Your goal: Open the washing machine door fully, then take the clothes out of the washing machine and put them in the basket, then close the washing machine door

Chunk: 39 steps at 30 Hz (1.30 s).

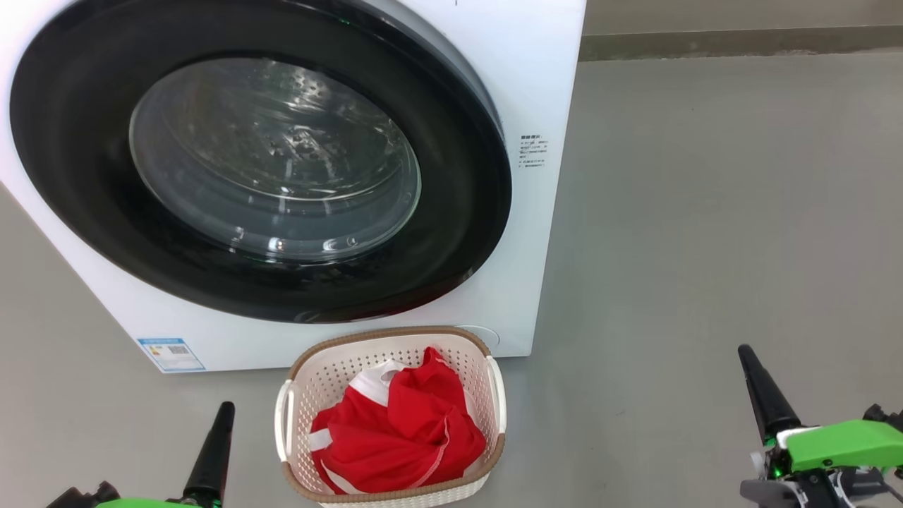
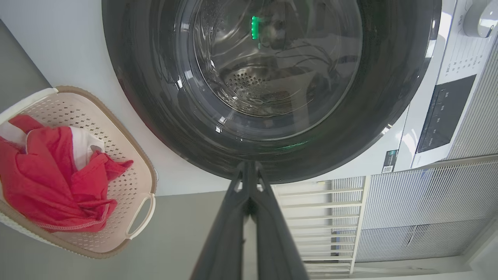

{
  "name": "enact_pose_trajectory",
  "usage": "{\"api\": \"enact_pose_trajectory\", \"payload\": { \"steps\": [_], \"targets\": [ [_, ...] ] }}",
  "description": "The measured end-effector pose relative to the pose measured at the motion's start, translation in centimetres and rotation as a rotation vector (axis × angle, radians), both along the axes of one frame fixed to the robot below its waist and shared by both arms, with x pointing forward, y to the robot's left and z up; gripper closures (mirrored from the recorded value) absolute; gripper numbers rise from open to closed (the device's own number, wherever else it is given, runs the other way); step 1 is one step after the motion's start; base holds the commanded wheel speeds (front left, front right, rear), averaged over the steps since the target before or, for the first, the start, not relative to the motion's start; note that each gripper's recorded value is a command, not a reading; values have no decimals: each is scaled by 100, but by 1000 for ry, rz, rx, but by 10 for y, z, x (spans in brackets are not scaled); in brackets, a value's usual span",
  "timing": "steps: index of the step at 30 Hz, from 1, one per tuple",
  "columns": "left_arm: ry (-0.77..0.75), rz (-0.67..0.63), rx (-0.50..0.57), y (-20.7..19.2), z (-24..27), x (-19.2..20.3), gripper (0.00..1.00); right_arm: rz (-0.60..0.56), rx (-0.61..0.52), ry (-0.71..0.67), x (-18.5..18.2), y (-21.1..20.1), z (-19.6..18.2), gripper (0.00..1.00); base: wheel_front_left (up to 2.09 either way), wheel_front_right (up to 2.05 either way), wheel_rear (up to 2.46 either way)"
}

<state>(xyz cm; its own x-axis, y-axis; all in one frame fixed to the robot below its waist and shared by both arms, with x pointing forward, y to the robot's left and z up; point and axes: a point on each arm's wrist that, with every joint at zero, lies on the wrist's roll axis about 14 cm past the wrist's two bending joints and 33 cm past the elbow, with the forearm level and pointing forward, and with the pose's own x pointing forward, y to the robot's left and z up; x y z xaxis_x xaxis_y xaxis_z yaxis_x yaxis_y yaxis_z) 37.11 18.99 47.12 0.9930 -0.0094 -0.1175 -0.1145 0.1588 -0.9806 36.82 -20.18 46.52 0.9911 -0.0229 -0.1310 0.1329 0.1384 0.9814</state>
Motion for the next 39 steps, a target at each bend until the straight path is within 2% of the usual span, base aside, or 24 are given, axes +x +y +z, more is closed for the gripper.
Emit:
{"api": "enact_pose_trajectory", "payload": {
  "steps": [15,39],
  "targets": [
    [-32,-3,-157,-2,10,6,100,-14,136,-54,7,-3,15,100,0,0,0],
    [-33,-4,-161,-3,10,6,100,-16,143,-60,8,-4,17,100,0,0,0]
  ]
}}
